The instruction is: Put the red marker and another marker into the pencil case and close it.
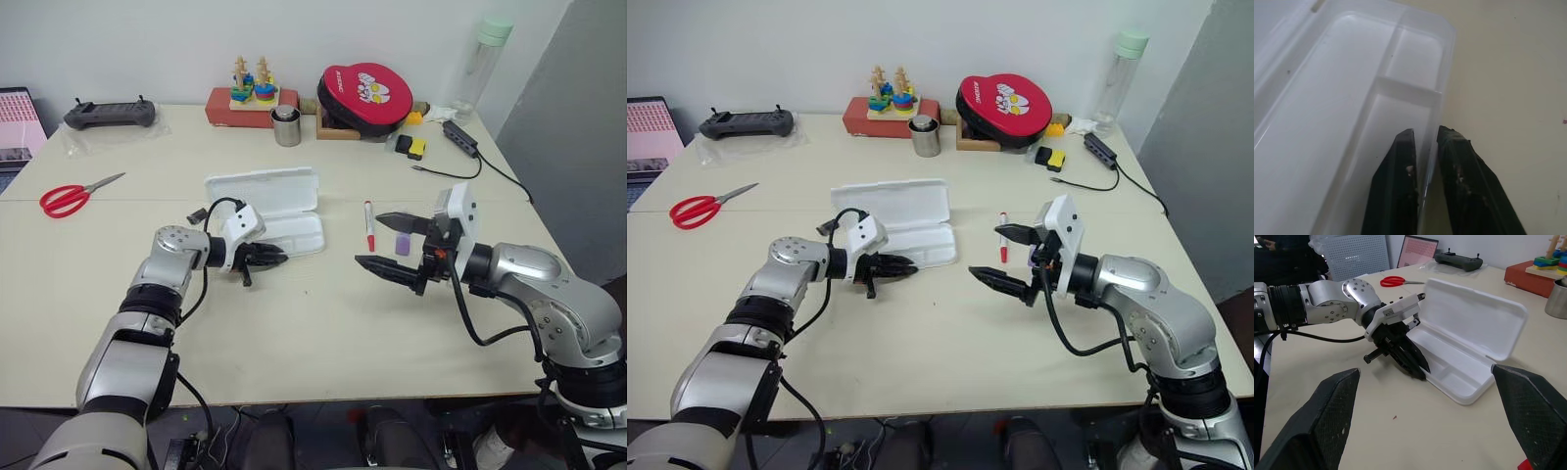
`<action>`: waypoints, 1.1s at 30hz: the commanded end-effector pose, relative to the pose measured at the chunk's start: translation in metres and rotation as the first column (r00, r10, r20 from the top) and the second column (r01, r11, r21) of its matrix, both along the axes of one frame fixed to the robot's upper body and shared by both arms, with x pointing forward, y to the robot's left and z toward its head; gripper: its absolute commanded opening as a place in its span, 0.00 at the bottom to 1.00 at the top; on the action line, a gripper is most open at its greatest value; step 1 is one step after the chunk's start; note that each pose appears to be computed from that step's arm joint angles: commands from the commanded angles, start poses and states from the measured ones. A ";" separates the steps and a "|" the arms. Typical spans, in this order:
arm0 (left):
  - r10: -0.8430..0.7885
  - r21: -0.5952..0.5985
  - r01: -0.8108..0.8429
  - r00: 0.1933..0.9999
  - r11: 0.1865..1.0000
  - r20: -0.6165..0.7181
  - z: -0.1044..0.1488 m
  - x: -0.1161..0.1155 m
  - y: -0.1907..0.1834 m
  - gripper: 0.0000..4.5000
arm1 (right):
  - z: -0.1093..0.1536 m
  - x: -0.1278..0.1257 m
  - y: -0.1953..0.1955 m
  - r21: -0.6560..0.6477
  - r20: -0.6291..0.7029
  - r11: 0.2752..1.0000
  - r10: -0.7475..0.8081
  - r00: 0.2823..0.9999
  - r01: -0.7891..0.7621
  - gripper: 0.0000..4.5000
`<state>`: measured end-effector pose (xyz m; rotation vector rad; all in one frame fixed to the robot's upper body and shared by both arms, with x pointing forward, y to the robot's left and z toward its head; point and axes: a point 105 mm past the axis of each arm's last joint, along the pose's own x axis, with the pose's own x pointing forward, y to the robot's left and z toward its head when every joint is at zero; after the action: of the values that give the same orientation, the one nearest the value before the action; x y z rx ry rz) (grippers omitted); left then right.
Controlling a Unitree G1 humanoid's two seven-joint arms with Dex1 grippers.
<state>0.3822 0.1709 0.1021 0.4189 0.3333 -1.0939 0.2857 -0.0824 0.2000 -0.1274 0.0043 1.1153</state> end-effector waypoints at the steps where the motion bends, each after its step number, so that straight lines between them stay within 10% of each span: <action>1: -0.122 -0.070 0.124 0.992 0.990 0.037 0.013 -0.017 -0.014 0.00 | 0.011 -0.005 -0.003 0.003 0.048 1.000 0.006 0.999 -0.006 1.00; 11: -0.288 -0.054 0.285 0.955 0.957 -0.067 -0.012 -0.078 -0.033 0.00 | 0.002 -0.008 -0.005 -0.013 0.013 1.000 0.010 1.000 -0.010 1.00; 25: -0.330 0.072 0.334 0.942 0.940 -0.060 -0.018 -0.084 -0.024 0.00 | -0.026 0.026 -0.006 -0.078 -0.076 0.982 -0.175 0.982 0.169 1.00; 33: -0.338 0.012 0.338 0.941 0.941 -0.028 0.002 -0.089 -0.032 0.35 | -0.026 0.048 -0.008 -0.054 -0.069 0.958 -0.286 0.956 0.282 1.00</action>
<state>0.2947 0.1448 0.0856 0.4933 0.3677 -1.4264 0.3251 -0.0863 0.1615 -0.1047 0.1624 0.8816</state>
